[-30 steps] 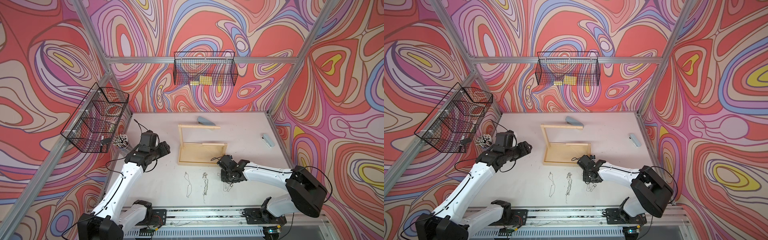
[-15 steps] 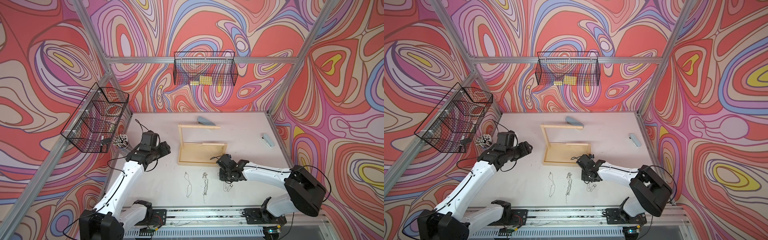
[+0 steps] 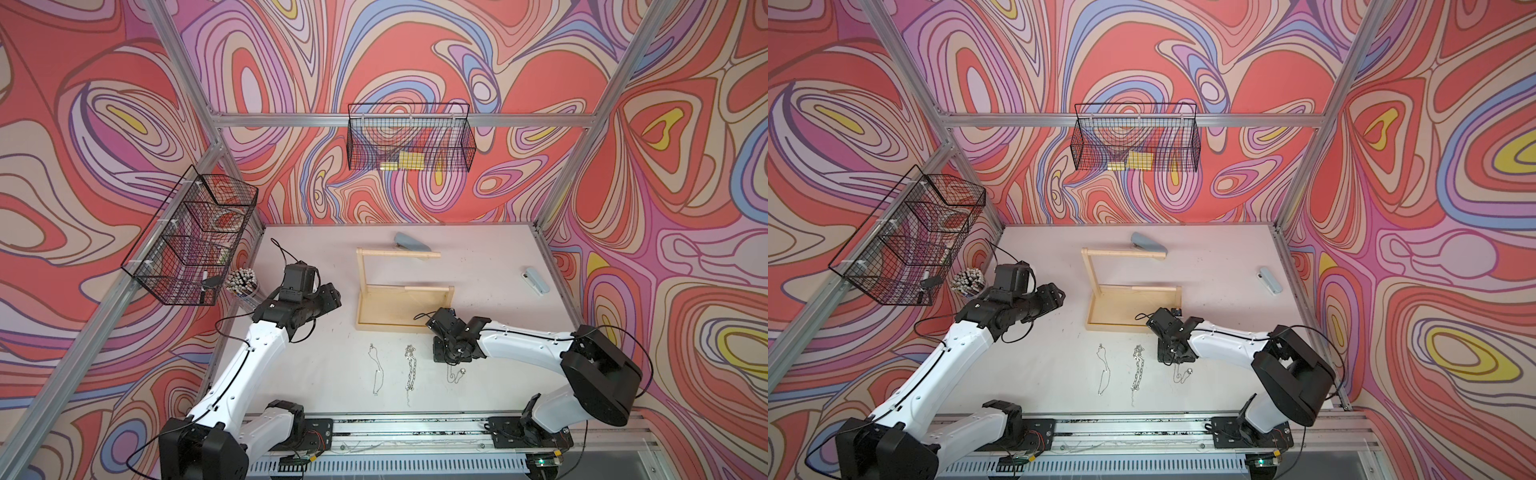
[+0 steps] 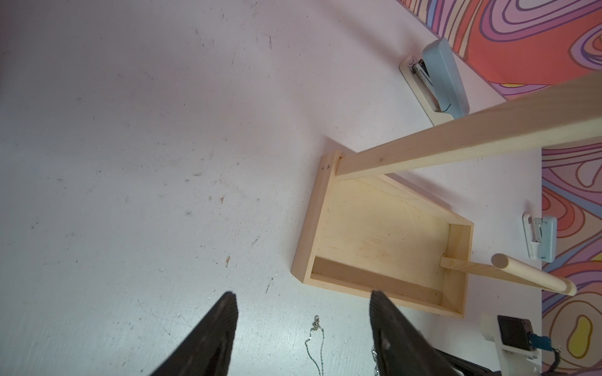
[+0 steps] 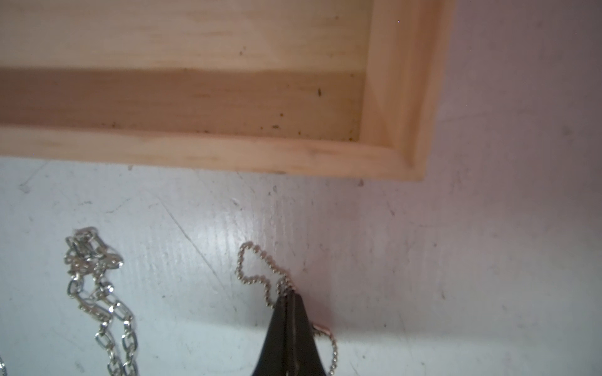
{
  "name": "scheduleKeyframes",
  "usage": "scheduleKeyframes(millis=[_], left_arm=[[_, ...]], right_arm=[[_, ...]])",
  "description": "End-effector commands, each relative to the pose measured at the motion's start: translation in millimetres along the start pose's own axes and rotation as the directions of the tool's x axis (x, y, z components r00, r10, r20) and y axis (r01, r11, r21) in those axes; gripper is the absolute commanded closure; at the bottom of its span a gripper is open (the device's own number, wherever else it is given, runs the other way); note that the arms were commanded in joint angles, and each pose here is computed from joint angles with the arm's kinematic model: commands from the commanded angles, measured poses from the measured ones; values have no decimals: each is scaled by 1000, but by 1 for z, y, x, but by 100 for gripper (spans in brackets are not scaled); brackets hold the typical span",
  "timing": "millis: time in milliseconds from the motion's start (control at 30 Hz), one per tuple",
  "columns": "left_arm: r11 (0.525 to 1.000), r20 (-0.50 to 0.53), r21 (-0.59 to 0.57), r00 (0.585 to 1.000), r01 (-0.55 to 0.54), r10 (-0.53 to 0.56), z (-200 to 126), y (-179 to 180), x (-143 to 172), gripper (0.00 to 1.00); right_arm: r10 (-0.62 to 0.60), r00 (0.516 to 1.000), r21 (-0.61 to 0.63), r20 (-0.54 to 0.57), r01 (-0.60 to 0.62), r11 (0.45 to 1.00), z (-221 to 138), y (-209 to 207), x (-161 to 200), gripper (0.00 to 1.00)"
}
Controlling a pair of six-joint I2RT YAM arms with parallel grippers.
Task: Hang the necklace on the jewelry display stand
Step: Pick up the necklace from the center of the board.
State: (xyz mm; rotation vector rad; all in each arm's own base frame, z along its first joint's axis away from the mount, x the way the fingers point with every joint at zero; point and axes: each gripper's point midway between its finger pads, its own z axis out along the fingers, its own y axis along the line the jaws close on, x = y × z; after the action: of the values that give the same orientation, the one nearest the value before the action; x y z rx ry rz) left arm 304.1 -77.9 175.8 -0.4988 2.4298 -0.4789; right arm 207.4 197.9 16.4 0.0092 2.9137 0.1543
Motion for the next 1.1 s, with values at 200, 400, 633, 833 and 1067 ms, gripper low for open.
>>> scheduleKeyframes(millis=[200, 400, 633, 833, 1067], left_arm=[[1000, 28, 13, 1000, -3, 3, -4, -4, -5, 33], [999, 31, 37, 999, -8, 7, -8, -9, -7, 34], [981, 4, 185, 998, -57, 57, -10, -36, -2, 41], [919, 11, 344, 980, -191, 200, -24, -79, 11, 43], [828, 25, 453, 933, -332, 360, -37, -122, 35, 44]], right_arm=[[-94, 995, 8, -10, 94, 995, -41, 22, -10, 100], [-103, 994, 0, 38, 103, 995, -63, 27, -24, 100], [-133, 985, -53, 111, 140, 989, -99, 47, -48, 100], [-175, 967, -109, 186, 197, 974, -137, 69, -70, 100], [-207, 940, -155, 272, 255, 954, -178, 89, -93, 100]])
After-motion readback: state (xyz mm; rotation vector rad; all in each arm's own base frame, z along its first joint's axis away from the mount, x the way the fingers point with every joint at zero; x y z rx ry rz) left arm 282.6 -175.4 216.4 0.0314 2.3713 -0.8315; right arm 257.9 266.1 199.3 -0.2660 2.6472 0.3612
